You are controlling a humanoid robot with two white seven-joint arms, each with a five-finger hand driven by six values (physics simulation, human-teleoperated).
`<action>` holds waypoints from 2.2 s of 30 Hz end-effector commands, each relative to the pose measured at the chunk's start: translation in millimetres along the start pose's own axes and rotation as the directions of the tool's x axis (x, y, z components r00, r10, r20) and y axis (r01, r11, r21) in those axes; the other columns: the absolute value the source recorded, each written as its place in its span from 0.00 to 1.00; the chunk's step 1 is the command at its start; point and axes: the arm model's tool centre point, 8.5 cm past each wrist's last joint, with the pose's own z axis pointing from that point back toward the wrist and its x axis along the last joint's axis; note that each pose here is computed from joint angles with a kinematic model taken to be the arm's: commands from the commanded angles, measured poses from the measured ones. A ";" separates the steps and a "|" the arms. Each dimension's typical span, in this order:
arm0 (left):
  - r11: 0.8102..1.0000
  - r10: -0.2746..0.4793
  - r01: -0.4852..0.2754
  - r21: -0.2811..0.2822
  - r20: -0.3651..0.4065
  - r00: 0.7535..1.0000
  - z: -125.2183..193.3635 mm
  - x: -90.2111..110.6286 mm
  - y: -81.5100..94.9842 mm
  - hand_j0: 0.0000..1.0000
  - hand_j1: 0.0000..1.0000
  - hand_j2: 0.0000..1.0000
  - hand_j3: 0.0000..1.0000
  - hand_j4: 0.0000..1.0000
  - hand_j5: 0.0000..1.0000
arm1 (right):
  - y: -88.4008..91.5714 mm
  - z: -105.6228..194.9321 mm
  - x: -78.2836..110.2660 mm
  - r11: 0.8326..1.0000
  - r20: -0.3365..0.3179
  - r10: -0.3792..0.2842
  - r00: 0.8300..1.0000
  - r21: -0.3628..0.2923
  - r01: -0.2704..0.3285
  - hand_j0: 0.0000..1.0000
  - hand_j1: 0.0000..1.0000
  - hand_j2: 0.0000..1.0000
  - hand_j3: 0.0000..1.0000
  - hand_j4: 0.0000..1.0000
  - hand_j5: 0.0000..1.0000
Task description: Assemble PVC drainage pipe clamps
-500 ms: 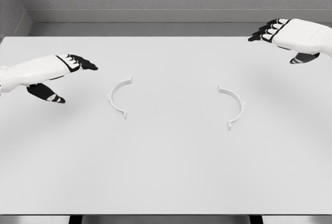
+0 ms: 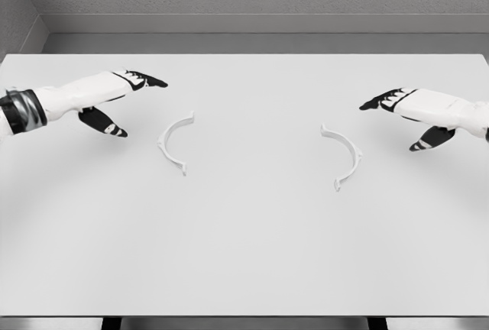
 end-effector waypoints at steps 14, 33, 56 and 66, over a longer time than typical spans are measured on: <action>0.999 0.049 -0.049 -0.015 -0.012 0.999 -24.9 -4.8 -15.0 1.00 1.00 1.00 1.00 1.00 1.00 | 30.7 -50.1 -12.7 0.989 -0.012 -0.148 0.989 0.010 0.148 1.00 1.00 1.00 1.00 1.00 1.00; 0.995 0.080 -0.080 -0.059 0.000 0.997 -55.8 0.1 -30.3 1.00 1.00 1.00 1.00 1.00 1.00 | 15.0 -73.1 -0.7 0.989 0.037 -0.148 0.988 -0.014 0.149 1.00 1.00 1.00 1.00 1.00 1.00; 0.993 0.068 -0.064 -0.098 0.041 0.997 -78.2 16.1 -38.9 1.00 1.00 1.00 1.00 1.00 1.00 | 22.2 -82.8 7.0 0.990 0.056 -0.143 0.988 0.019 0.142 1.00 1.00 1.00 1.00 1.00 1.00; 0.991 0.058 -0.047 -0.128 0.084 0.995 -96.9 33.0 -47.0 1.00 1.00 1.00 1.00 1.00 1.00 | 18.6 -94.6 22.2 0.992 0.100 -0.125 0.987 0.021 0.124 1.00 1.00 1.00 1.00 1.00 1.00</action>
